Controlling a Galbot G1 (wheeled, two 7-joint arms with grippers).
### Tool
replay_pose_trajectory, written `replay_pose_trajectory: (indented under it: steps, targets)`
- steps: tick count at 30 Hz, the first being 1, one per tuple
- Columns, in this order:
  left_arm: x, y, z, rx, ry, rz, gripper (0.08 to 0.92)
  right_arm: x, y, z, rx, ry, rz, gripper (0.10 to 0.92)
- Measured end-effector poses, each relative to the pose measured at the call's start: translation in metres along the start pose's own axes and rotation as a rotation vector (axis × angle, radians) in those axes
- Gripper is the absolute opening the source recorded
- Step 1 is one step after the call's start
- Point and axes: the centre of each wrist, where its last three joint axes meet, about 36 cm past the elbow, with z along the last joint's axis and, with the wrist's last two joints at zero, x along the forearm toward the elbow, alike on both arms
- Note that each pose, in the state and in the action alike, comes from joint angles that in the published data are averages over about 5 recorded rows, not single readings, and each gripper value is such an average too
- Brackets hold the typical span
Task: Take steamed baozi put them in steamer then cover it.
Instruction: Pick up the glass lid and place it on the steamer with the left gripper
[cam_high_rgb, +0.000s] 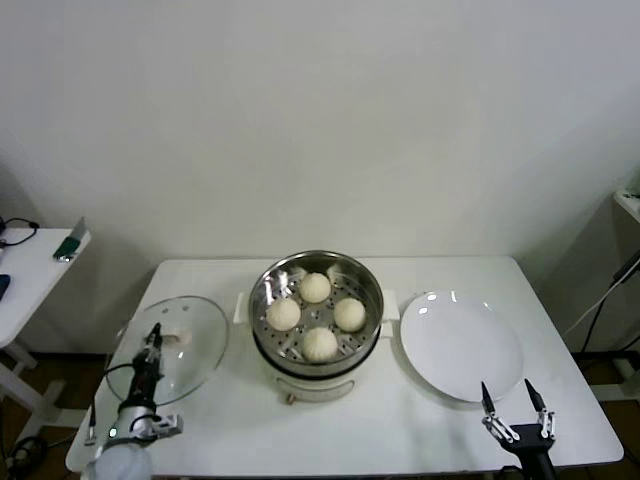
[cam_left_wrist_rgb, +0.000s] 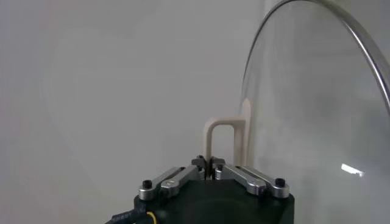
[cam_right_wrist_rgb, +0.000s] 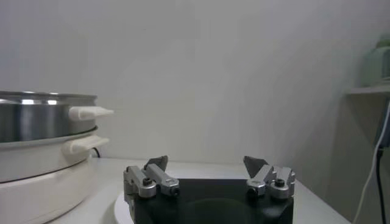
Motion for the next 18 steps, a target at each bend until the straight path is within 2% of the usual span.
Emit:
replay_pose_trajectory:
  steps: [9, 18]
  targets:
    - [-0.016, 0.078, -0.01, 0.01, -0.004, -0.031, 0.134, 0.0, -0.002, 0.001, 0.028, 0.005, 0.018, 0.823]
    - [-0.02, 0.142, -0.054, 0.026, -0.021, -0.043, 0.134, -0.003, 0.0, 0.002, 0.035, -0.002, 0.021, 0.823]
